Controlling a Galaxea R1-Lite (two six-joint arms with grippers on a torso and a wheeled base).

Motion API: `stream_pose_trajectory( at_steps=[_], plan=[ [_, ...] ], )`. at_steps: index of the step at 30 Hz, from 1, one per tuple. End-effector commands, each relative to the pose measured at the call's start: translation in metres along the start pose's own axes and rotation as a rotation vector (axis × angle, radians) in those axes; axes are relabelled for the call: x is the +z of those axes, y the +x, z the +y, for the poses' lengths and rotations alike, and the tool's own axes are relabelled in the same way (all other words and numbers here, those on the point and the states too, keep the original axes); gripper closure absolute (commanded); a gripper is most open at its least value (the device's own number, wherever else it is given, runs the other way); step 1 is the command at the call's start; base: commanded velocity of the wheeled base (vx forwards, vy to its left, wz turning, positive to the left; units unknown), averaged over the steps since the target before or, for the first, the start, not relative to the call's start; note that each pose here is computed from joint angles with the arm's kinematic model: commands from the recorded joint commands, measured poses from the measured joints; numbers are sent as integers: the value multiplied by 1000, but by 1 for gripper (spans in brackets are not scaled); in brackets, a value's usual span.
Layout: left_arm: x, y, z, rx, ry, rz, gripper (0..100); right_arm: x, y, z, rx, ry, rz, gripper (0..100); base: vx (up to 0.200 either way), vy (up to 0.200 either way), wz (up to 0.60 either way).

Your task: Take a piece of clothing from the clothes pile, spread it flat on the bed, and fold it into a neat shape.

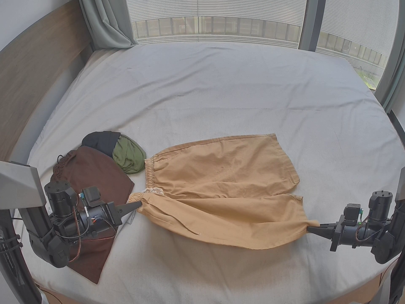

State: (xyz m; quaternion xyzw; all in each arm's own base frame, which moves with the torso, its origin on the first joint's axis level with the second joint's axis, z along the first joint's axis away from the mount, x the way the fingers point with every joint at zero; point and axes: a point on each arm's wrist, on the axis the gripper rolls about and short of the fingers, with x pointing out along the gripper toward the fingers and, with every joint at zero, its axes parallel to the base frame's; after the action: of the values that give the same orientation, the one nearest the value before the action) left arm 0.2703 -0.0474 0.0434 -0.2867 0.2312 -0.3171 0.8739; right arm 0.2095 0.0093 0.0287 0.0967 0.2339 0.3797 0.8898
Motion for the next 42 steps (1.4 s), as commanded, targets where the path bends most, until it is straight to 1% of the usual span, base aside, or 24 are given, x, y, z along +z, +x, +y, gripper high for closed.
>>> stream_pose_trajectory(
  at_steps=[1, 5, 8, 12, 15, 23, 36, 42],
  plan=[
    [2, -1, 1, 1, 4, -10, 100, 4, -5, 10, 13, -18, -7, 100, 0, 0, 0],
    [7, -1, 2, 2, -3, -28, 100, 9, -7, 17, 27, -37, -17, 100, 0, 0, 0],
    [8, 0, 1, -1, -23, -32, 100, 13, -10, 19, 27, -30, -35, 100, 0, 0, 0],
    [8, 0, 1, -2, -22, -33, 100, 18, -11, 20, 27, -27, -53, 100, 0, 0, 0],
    [10, -1, 0, -7, -18, -41, 100, 23, -11, 20, 28, -31, -75, 100, 0, 0, 0],
    [15, 0, -2, -16, -18, -55, 100, 44, -9, 17, 33, 0, -150, 100, 0, 0, 0],
    [20, 4, -2, -21, -8, -76, 100, 64, -3, 10, 29, 24, -215, 100, 0, 0, 0],
    [21, 6, -3, -11, -8, -91, 100, 71, 1, 8, 7, 33, -239, 100, 0, 0, 0]
  ],
)
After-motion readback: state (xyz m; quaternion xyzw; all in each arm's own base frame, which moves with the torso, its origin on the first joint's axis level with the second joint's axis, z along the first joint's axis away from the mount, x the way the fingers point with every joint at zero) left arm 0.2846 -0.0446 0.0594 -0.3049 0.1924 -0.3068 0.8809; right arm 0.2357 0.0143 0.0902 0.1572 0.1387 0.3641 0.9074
